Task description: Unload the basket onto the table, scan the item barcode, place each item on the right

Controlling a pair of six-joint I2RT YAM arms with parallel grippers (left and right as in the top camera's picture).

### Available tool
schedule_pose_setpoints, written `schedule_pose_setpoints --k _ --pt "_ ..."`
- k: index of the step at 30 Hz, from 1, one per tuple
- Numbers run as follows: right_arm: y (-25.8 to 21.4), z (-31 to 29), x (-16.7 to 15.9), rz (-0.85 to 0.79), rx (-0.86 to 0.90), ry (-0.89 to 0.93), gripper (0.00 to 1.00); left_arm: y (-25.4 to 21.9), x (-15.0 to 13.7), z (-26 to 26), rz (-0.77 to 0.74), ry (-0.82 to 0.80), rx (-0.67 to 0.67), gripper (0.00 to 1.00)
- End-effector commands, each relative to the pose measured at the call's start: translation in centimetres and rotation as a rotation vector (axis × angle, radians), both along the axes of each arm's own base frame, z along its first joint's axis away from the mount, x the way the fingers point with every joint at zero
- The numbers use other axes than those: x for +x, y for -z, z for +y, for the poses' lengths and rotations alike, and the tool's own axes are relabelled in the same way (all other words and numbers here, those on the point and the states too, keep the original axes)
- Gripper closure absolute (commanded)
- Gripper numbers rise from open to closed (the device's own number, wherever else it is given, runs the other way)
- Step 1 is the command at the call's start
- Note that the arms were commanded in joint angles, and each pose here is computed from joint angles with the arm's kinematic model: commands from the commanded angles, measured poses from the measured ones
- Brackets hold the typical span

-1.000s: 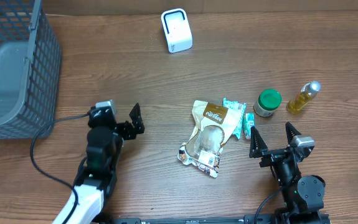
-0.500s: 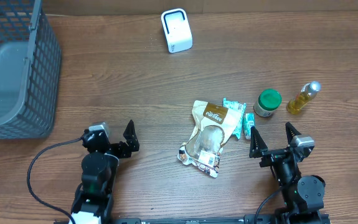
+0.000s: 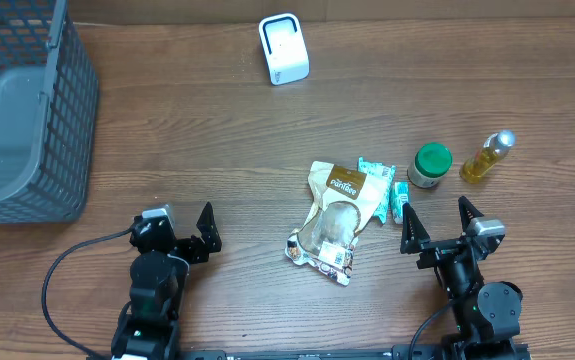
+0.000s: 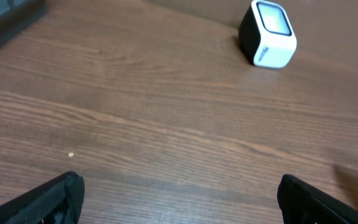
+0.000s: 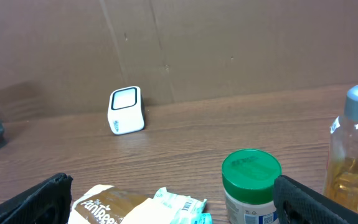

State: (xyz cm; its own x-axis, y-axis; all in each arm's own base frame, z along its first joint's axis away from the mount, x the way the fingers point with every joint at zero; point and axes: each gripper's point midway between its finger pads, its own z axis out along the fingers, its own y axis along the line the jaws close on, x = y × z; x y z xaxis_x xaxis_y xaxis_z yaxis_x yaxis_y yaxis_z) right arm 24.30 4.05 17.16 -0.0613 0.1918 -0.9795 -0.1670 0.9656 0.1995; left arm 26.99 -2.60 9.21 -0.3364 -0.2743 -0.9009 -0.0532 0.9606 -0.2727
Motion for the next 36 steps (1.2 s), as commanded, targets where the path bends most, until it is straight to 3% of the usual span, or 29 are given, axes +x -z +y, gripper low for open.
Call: schedule_pose_setpoints --k 1,9,24,36 --pt "0.2 -0.2 0.0 -0.004 -0.007 0.01 0.0 -0.9 -0.4 0.2 -0.036 0.005 0.013 0.0" --pt "0.2 -0.2 0.0 -0.004 -0.007 0.01 0.0 -1.1 -1.9 1.2 -0.037 -0.031 0.054 0.0" --pt "0.2 -0.2 0.0 -0.004 -0.007 0.01 0.0 -6.6 -2.5 0.9 -0.283 0.009 0.128 0.0" --pt "0.2 -0.2 0.0 -0.004 -0.007 0.01 0.0 -6.7 -2.5 0.9 -0.285 0.017 0.155 0.0"
